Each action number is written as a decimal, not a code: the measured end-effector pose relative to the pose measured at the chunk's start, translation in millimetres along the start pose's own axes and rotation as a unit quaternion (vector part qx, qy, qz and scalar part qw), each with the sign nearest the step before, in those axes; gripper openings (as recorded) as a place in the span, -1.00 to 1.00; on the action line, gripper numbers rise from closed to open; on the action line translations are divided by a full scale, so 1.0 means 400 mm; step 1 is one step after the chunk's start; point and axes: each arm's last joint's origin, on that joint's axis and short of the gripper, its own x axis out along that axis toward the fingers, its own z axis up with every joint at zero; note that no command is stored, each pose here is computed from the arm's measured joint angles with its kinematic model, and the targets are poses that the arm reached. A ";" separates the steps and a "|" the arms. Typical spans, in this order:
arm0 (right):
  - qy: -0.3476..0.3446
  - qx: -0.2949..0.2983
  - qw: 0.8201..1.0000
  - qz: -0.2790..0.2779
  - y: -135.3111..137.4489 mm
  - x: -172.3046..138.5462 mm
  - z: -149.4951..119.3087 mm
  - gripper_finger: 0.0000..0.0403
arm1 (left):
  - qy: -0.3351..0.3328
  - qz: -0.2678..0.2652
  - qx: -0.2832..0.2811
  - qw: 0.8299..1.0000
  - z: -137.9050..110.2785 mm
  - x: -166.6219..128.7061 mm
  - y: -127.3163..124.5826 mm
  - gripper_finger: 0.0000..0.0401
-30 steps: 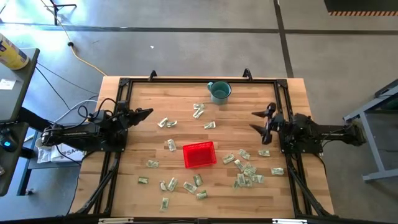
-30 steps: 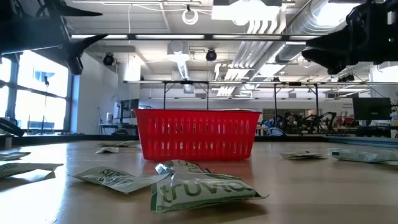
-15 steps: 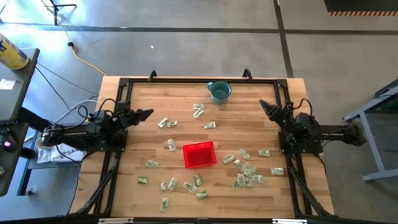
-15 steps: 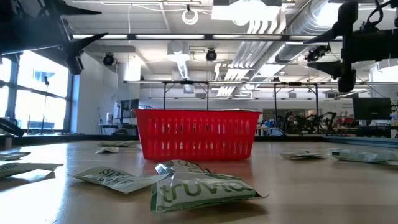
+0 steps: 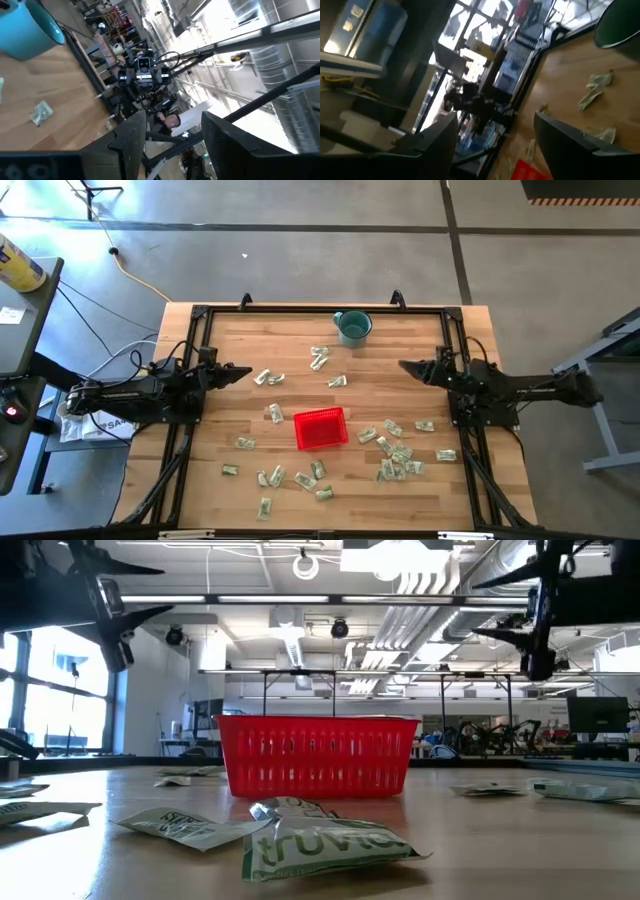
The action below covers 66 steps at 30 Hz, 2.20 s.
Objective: Pick and place Stevia / Truvia into bins
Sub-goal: Put the green stevia packet into the red bin
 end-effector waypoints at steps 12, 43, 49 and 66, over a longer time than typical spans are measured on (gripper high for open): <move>0.344 0.008 0.858 -0.382 0.001 0.009 -0.041 0.25 | -0.005 0.019 0.010 1.000 -0.002 0.000 0.007 0.13; 0.578 -0.277 0.611 -0.465 -0.038 0.039 -0.227 0.25 | 0.042 0.074 0.020 0.996 -0.019 -0.004 0.037 0.13; 0.549 -0.340 0.607 -0.465 -0.038 0.037 -0.229 0.25 | 0.060 0.107 0.020 0.992 -0.027 -0.007 0.052 0.13; 0.574 -0.387 0.575 -0.437 -0.029 0.014 -0.245 0.25 | 0.070 0.122 0.032 0.990 -0.032 -0.010 0.060 0.13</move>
